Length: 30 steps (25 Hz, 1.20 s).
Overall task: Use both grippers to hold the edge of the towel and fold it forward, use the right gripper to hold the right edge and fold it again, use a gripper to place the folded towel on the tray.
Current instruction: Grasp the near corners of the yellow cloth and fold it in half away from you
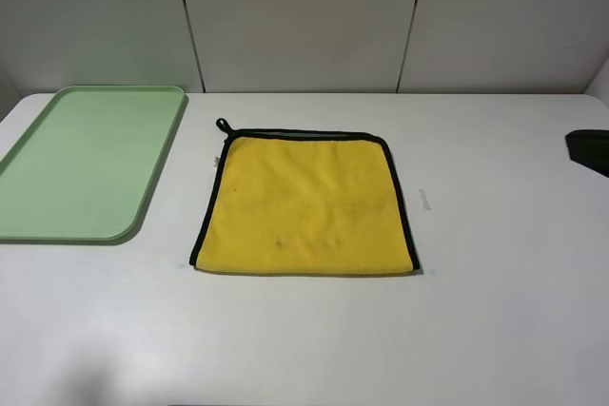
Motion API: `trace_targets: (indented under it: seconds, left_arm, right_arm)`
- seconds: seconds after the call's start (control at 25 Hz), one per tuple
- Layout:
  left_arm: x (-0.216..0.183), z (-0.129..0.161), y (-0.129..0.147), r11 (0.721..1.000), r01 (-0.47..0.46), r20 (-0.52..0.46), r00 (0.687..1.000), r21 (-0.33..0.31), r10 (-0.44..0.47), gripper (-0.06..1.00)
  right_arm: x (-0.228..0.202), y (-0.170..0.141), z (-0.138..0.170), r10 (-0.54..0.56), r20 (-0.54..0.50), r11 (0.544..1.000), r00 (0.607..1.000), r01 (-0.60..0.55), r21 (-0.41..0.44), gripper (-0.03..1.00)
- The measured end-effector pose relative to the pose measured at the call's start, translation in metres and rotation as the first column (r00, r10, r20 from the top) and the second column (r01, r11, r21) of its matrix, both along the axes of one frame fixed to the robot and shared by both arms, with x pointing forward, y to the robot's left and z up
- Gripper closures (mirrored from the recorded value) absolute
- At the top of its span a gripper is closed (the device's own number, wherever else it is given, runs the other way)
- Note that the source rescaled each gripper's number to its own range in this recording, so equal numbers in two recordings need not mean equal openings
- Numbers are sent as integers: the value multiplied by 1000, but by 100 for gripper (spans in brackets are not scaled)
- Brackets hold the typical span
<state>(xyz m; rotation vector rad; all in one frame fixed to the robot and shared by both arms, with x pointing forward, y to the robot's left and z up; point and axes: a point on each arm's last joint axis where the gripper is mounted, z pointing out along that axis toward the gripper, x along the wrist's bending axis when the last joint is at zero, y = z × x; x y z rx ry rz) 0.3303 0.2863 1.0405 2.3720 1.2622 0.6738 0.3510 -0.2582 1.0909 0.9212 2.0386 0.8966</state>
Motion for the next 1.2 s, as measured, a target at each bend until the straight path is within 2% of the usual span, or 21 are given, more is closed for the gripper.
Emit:
trace_targets:
  seconds: [0.24,0.44,0.6,0.72,0.92,1.2]
  left_arm:
    - [27,-8,-6,998,52,-9,999,20,-52,-3]
    - [41,-16,-12,997,67,-40,997,-24,-68,-2]
    - [43,-16,-15,996,84,-36,996,-41,-85,-2]
    - [43,-16,-15,995,84,-36,996,-47,-85,-2]
    - [43,-16,-15,995,84,-36,996,-48,-85,-2]
    - [45,-14,-15,995,80,1,997,-51,-80,-2]
  right_arm:
    - [47,17,-21,63,-46,990,997,-69,-125,-3]
    - [83,29,-55,118,-147,960,982,-150,-235,-3]
    - [101,35,-86,204,-255,885,945,-290,-364,-3]
    - [109,38,-106,263,-328,815,907,-391,-427,-3]
    - [122,43,-140,313,-425,733,849,-501,-461,-3]
    - [136,48,-180,315,-483,707,817,-542,-454,-3]
